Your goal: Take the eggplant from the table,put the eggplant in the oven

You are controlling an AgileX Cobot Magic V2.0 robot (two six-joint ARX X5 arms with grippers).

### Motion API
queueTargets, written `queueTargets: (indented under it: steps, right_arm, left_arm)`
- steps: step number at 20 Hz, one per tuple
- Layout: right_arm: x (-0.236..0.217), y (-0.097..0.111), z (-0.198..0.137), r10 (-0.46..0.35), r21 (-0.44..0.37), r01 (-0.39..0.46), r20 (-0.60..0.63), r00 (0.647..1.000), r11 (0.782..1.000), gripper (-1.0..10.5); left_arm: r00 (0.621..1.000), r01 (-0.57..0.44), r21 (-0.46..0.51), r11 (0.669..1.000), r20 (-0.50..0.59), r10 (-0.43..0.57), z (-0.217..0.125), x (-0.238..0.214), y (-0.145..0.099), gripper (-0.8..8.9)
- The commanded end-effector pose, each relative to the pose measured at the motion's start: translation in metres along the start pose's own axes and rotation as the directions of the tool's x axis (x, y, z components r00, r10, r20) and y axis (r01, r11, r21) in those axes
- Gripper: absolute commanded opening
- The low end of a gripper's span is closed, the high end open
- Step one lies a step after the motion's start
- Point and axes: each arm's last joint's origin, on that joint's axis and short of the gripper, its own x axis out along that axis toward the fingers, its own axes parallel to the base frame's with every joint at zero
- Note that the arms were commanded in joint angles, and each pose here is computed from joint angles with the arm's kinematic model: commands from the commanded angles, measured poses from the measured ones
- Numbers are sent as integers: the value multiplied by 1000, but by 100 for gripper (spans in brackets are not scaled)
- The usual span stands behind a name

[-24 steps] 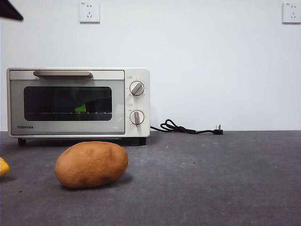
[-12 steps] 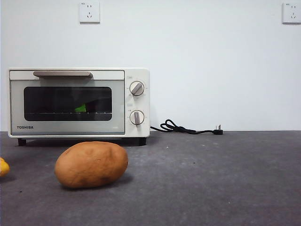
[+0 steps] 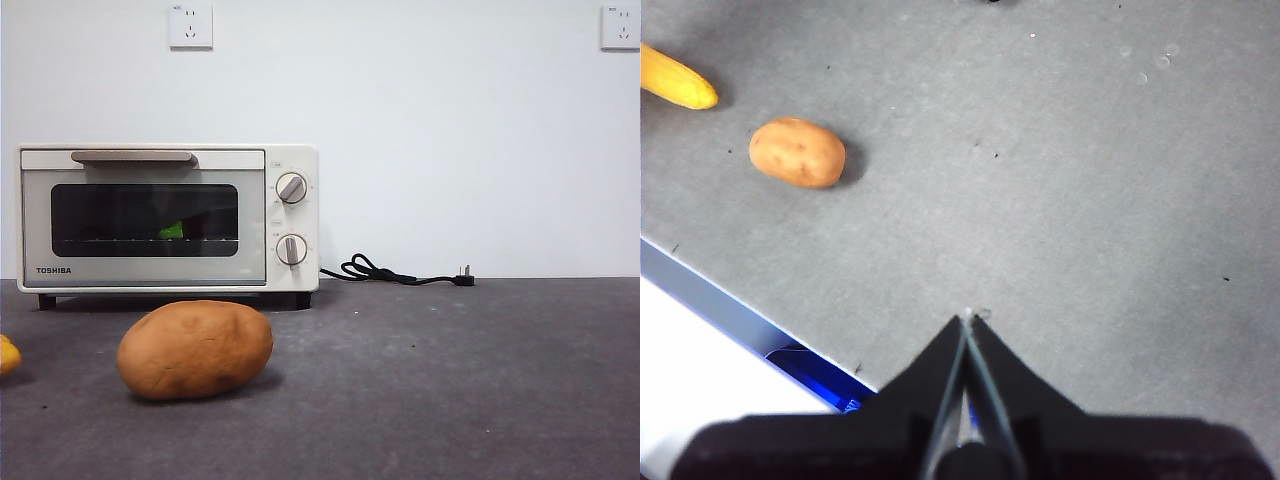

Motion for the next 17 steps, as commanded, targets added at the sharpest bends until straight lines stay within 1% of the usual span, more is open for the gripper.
queueTargets:
  steps: [1, 17]
  right_arm:
    - [2, 0, 0, -4, 8, 4, -4, 1000, 1000, 1]
    - [2, 0, 0, -4, 7, 4, -4, 1000, 1000, 1]
  left_arm:
    - [1000, 11, 15, 1000, 14, -11, 1, 1, 0, -4]
    - [996, 5, 0, 1000, -88, -5, 7, 27, 5, -4]
